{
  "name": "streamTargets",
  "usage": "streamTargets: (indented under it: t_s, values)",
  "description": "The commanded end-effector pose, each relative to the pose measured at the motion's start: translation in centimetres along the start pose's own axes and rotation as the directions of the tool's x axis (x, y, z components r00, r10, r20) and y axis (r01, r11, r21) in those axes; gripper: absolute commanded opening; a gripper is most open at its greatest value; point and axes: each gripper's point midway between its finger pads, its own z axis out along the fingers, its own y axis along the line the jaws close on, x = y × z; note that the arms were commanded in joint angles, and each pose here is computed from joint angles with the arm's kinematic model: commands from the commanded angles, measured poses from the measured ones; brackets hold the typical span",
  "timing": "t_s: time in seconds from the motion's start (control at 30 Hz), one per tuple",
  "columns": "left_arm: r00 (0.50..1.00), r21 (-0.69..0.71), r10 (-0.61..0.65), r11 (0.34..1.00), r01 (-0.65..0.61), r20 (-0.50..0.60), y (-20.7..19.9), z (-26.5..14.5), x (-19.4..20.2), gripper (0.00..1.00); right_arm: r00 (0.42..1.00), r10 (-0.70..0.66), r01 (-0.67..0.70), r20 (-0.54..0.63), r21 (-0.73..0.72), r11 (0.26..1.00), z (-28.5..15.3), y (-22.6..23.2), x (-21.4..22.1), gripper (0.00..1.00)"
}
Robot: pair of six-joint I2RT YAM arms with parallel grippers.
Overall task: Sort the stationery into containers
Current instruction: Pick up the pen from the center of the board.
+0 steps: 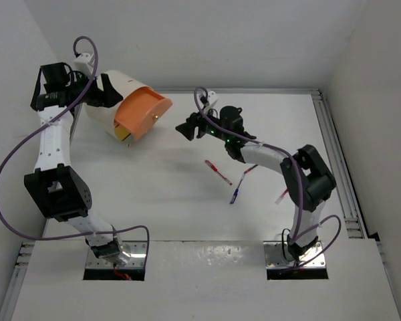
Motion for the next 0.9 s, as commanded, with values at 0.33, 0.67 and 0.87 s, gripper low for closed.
streamTargets:
  t_s: [0.33, 0.67, 0.87]
  values:
    - [0.998, 0.057, 0.061, 0.997, -0.061, 0.003, -4.5, -5.3, -0.6, 0.81, 0.634, -0.190, 0.229, -0.749, -0.052, 0.972, -14.5, -4.5, 10.2, 0.24]
    - [0.999, 0.060, 0.026, 0.998, -0.024, -0.028, -5.6, -6.1, 1.7, 0.81, 0.497, -0.150, 0.257, -0.855, -0.020, 0.966, -15.5, -4.5, 15.5, 0.30]
    - [0.999, 0.056, 0.034, 0.998, -0.032, -0.033, -6.2, -6.8, 2.4, 0.81, 0.466, -0.120, 0.269, -0.877, 0.012, 0.963, -15.7, -5.7, 18.1, 0.32]
